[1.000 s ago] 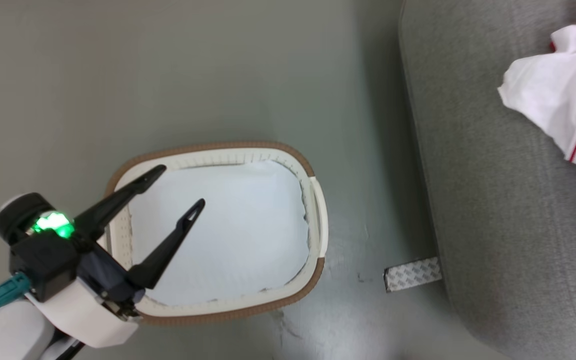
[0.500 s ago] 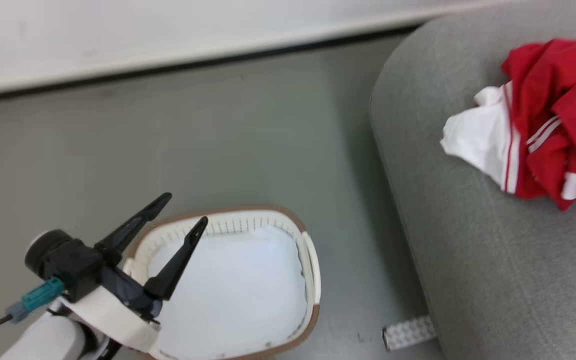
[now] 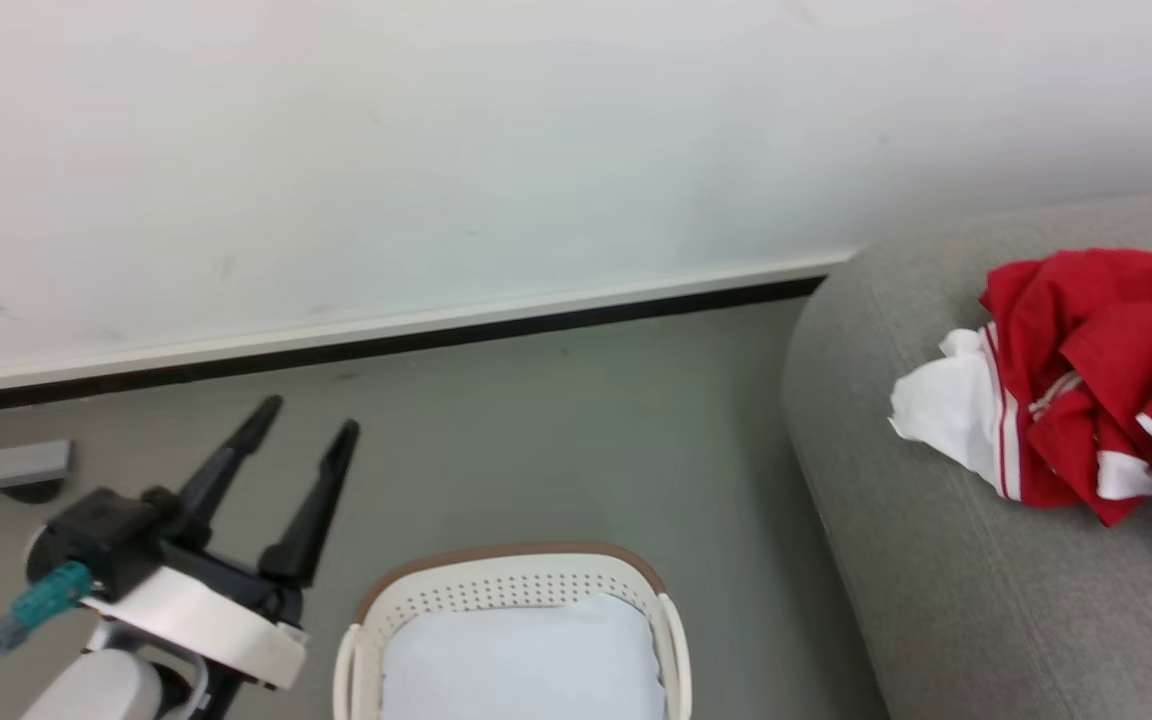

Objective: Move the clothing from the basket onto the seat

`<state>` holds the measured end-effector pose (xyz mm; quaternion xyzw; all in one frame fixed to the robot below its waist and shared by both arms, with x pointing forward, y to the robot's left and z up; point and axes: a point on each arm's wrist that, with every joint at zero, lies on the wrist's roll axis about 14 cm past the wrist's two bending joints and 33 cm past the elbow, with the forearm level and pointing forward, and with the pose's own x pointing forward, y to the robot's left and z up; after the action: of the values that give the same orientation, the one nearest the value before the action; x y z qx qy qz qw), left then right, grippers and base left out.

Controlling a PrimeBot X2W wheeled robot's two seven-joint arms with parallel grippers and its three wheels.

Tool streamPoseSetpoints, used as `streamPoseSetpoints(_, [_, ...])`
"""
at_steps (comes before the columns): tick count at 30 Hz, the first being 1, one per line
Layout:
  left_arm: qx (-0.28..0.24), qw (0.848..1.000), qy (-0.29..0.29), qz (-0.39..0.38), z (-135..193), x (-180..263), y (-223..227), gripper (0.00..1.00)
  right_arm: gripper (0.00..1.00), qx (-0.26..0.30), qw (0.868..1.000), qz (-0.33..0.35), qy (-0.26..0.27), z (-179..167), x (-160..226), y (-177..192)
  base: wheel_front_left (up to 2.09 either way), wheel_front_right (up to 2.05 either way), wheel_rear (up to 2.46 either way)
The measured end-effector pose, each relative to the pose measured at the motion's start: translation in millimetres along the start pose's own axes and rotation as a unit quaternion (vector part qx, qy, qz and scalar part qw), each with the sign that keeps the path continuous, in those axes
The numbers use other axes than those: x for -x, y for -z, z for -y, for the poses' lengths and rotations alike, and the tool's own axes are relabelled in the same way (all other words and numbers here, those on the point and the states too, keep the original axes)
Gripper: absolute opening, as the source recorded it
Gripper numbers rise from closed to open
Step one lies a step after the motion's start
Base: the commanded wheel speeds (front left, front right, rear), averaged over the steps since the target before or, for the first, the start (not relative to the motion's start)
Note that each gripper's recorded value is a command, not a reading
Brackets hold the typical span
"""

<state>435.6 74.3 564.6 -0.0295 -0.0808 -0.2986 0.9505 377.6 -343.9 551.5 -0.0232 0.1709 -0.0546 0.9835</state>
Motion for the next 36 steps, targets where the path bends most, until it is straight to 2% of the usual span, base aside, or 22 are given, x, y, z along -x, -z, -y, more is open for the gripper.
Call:
streamPoseSetpoints(3, [-0.005, 0.998, -0.054, 0.026, -23.8, 14.4, -22.0, 1.0, 1.0, -0.004, 0.997, 0.063, -0.045, -31.3, 3.4, -34.1, 0.0, 0.0, 0.0])
streamPoseSetpoints(8, [-0.011, 0.991, -0.124, 0.04, -55.6, 47.9, -36.6, 1.0, 1.0, -0.005, 0.984, 0.137, -0.11, -85.9, 10.6, -67.0, 0.0, 0.0, 0.0])
streamPoseSetpoints(13, [0.001, 0.978, -0.204, 0.034, -78.3, 84.6, -28.3, 1.0, 1.0, -0.032, 0.969, 0.193, -0.152, -131.2, 23.3, -74.8, 0.0, 0.0, 0.0])
streamPoseSetpoints(14, [0.001, 0.978, -0.204, 0.034, -78.3, 84.6, -28.3, 1.0, 1.0, -0.032, 0.969, 0.193, -0.152, -131.2, 23.3, -74.8, 0.0, 0.0, 0.0])
streamPoseSetpoints(21, [0.011, 0.97, -0.24, 0.022, -78.8, 105.6, -11.9, 1.0, 1.0, -0.073, 0.959, 0.226, -0.151, -161.5, 32.5, -44.6, 0.0, 0.0, 0.0])
streamPoseSetpoints(25, [0.048, 0.966, -0.252, 0.013, -71.8, 112.7, 5.9, 1.0, 1.0, -0.091, 0.956, 0.246, -0.128, -164.0, 35.4, -22.6, 0.0, 0.0, 0.0])
streamPoseSetpoints(29, [0.039, 0.965, -0.259, 0.013, -73.4, 115.3, 7.8, 1.0, 1.0, -0.1, 0.955, 0.253, -0.114, -169.0, 37.4, 1.9, 0.0, 0.0, 0.0])
streamPoseSetpoints(36, [0.032, 0.965, -0.26, -0.005, -69.6, 119.6, 22.1, 1.0, 1.0, -0.099, 0.964, 0.211, -0.131, -188.2, 34.6, 41.5, 0.0, 0.0, 0.0])
